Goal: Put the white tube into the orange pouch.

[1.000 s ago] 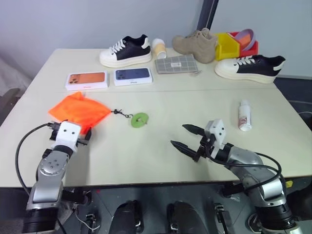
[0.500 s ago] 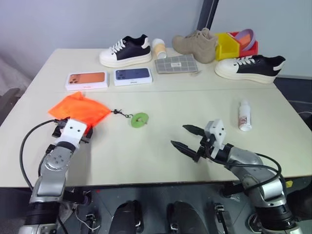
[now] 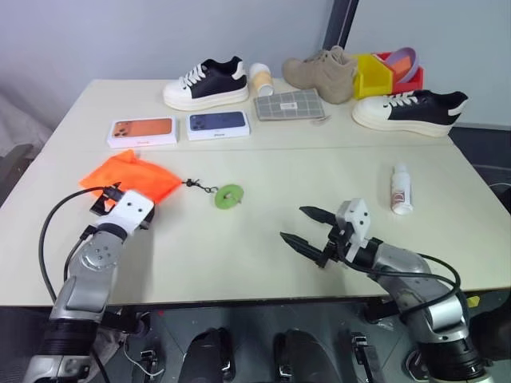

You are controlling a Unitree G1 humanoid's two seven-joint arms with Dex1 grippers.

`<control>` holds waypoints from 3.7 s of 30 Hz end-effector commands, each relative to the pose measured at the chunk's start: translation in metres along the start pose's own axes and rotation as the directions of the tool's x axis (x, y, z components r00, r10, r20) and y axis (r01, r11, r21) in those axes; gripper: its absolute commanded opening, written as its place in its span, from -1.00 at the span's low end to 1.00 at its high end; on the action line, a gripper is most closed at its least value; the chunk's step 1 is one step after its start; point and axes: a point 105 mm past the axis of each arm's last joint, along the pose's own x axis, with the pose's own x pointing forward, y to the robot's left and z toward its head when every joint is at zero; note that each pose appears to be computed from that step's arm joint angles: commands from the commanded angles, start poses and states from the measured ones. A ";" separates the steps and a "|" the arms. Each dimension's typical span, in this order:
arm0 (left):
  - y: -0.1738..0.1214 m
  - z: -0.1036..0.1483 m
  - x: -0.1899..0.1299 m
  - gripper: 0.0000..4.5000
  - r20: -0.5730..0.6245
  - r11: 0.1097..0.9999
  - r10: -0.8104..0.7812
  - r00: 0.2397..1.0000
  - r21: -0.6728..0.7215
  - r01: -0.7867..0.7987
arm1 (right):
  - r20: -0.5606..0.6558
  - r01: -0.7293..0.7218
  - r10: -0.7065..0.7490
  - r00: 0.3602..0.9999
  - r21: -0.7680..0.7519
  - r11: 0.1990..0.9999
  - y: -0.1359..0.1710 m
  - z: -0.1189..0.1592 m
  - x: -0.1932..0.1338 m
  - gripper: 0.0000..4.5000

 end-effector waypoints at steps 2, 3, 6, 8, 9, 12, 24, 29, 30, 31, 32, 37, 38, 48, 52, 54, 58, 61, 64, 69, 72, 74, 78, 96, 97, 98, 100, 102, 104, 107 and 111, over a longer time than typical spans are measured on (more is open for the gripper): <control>0.011 0.014 0.005 1.00 0.053 0.998 0.037 0.998 0.056 -0.040 | 0.044 0.004 -0.003 0.999 -0.025 1.000 0.003 0.009 -0.002 0.99; 0.011 0.015 0.006 1.00 0.059 0.997 0.038 0.998 0.062 -0.041 | 0.044 0.005 -0.004 0.999 -0.024 1.000 0.003 0.009 -0.002 0.99; 0.010 0.019 0.009 1.00 0.070 0.996 0.035 0.997 0.076 -0.041 | 0.044 0.010 -0.009 0.999 -0.022 1.000 0.003 0.008 -0.003 0.99; 0.009 0.019 0.012 1.00 0.069 0.995 0.037 0.997 0.087 -0.043 | 0.046 0.012 -0.011 0.999 -0.022 1.000 0.003 0.008 -0.003 0.99; 0.009 0.019 0.014 1.00 0.066 0.994 0.042 0.997 0.095 -0.048 | 0.048 0.014 -0.013 0.999 -0.022 1.000 0.003 0.008 -0.003 0.99; 0.012 0.019 0.017 1.00 0.060 0.992 0.064 0.996 0.109 -0.071 | 0.052 0.017 -0.015 0.999 -0.022 1.000 0.003 0.008 -0.002 0.99; 0.024 0.014 0.014 1.00 0.036 0.993 0.116 0.993 -0.001 -0.116 | 0.057 0.022 -0.020 0.998 -0.022 1.000 0.004 0.007 -0.001 0.99; 0.023 0.011 0.009 1.00 0.029 0.995 0.095 0.995 -0.040 -0.094 | 0.061 0.026 -0.024 0.998 -0.026 0.999 0.003 0.008 -0.001 0.99; 0.024 0.009 0.009 1.00 0.021 0.994 0.103 0.994 -0.033 -0.102 | 0.062 0.027 -0.025 0.998 -0.027 0.999 0.002 0.008 -0.001 0.99; 0.025 0.008 0.009 1.00 0.016 0.994 0.107 0.994 -0.033 -0.107 | 0.062 0.028 -0.026 0.998 -0.026 0.999 0.002 0.008 -0.001 0.99; 0.025 0.008 0.009 1.00 0.014 0.994 0.109 0.994 -0.035 -0.108 | 0.063 0.028 -0.026 0.998 -0.027 0.999 0.002 0.008 -0.001 0.99; 0.023 0.011 0.010 1.00 0.026 0.995 0.094 0.995 -0.032 -0.094 | 0.064 0.030 -0.028 0.998 -0.028 0.999 0.002 0.009 0.000 0.99; 0.022 0.012 0.010 0.77 0.031 0.996 0.087 0.996 -0.030 -0.086 | 0.064 0.030 -0.028 0.998 -0.029 0.999 0.002 0.009 0.000 1.00; 0.014 0.025 0.006 -0.99 0.093 0.999 0.035 0.995 -0.028 -0.033 | 0.065 0.027 -0.025 0.998 -0.031 0.999 0.004 0.009 0.002 1.00; 0.014 0.027 0.004 -0.99 0.105 0.999 0.023 0.994 -0.027 -0.021 | 0.065 0.021 -0.019 0.998 -0.031 0.999 0.004 0.009 0.003 1.00; 0.015 0.030 0.001 -0.99 0.123 0.999 0.014 0.992 -0.050 -0.008 | 0.065 0.019 -0.017 0.998 -0.032 0.999 0.004 0.009 0.004 1.00; 0.019 0.039 -0.005 -0.99 0.178 0.989 -0.007 0.984 -0.143 0.033 | 0.070 0.048 -0.045 0.997 -0.050 0.998 -0.003 0.013 0.002 1.00; 0.020 0.042 -0.010 -0.99 0.207 0.971 -0.035 0.978 -0.226 0.082 | 0.088 0.115 -0.109 0.990 -0.069 0.991 -0.018 0.020 -0.002 1.00; 0.015 0.045 -0.015 -0.99 0.231 0.952 -0.095 0.968 -0.264 0.156 | 0.099 0.258 -0.247 0.964 -0.126 0.958 -0.049 0.028 -0.016 1.00; 0.000 0.066 -0.018 -0.99 0.307 0.919 -0.169 0.936 -0.295 0.263 | 0.100 0.474 -0.464 0.880 -0.209 0.855 -0.096 0.032 -0.052 1.00; -0.014 0.081 -0.018 -0.99 0.352 0.893 -0.224 0.909 -0.299 0.336 | 0.096 0.555 -0.548 0.831 -0.208 0.805 -0.114 0.032 -0.075 1.00; -0.026 0.094 -0.018 -0.99 0.388 0.872 -0.262 0.884 -0.297 0.389 | 0.081 0.614 -0.613 0.786 -0.216 0.759 -0.126 0.028 -0.090 1.00; -0.051 0.121 -0.019 -0.99 0.456 0.829 -0.325 0.829 -0.285 0.482 | 0.057 0.742 -0.749 0.660 -0.201 0.639 -0.146 0.018 -0.113 1.00; -0.061 0.114 -0.063 -0.99 0.477 0.676 -0.496 0.726 -0.313 0.667 | -0.050 0.902 -0.901 0.431 0.003 0.431 -0.168 -0.028 -0.120 1.00; -0.059 0.110 -0.064 -0.99 0.467 0.678 -0.498 0.730 -0.315 0.664 | -0.051 0.906 -0.904 0.424 0.007 0.424 -0.170 -0.029 -0.121 1.00; -0.057 0.108 -0.065 -0.99 0.461 0.679 -0.500 0.733 -0.317 0.662 | -0.050 0.908 -0.906 0.420 0.009 0.420 -0.171 -0.030 -0.121 1.00; -0.053 0.102 -0.065 -0.99 0.444 0.690 -0.494 0.748 -0.323 0.648 | -0.047 0.915 -0.914 0.403 0.023 0.402 -0.174 -0.031 -0.122 1.00; -0.048 0.098 -0.063 -0.99 0.436 0.698 -0.484 0.758 -0.331 0.636 | -0.046 0.921 -0.920 0.388 0.030 0.387 -0.178 -0.033 -0.124 1.00; -0.047 0.098 -0.063 -0.99 0.435 0.699 -0.481 0.761 -0.334 0.632 | -0.044 0.923 -0.922 0.385 0.034 0.384 -0.180 -0.034 -0.125 1.00; -0.049 0.097 -0.063 -1.00 0.436 0.697 -0.481 0.761 -0.336 0.634 | -0.042 0.922 -0.921 0.386 0.044 0.385 -0.180 -0.036 -0.124 0.64; -0.050 0.098 -0.061 -1.00 0.440 0.692 -0.479 0.760 -0.344 0.635 | -0.042 0.920 -0.919 0.392 0.045 0.390 -0.179 -0.037 -0.120 -0.25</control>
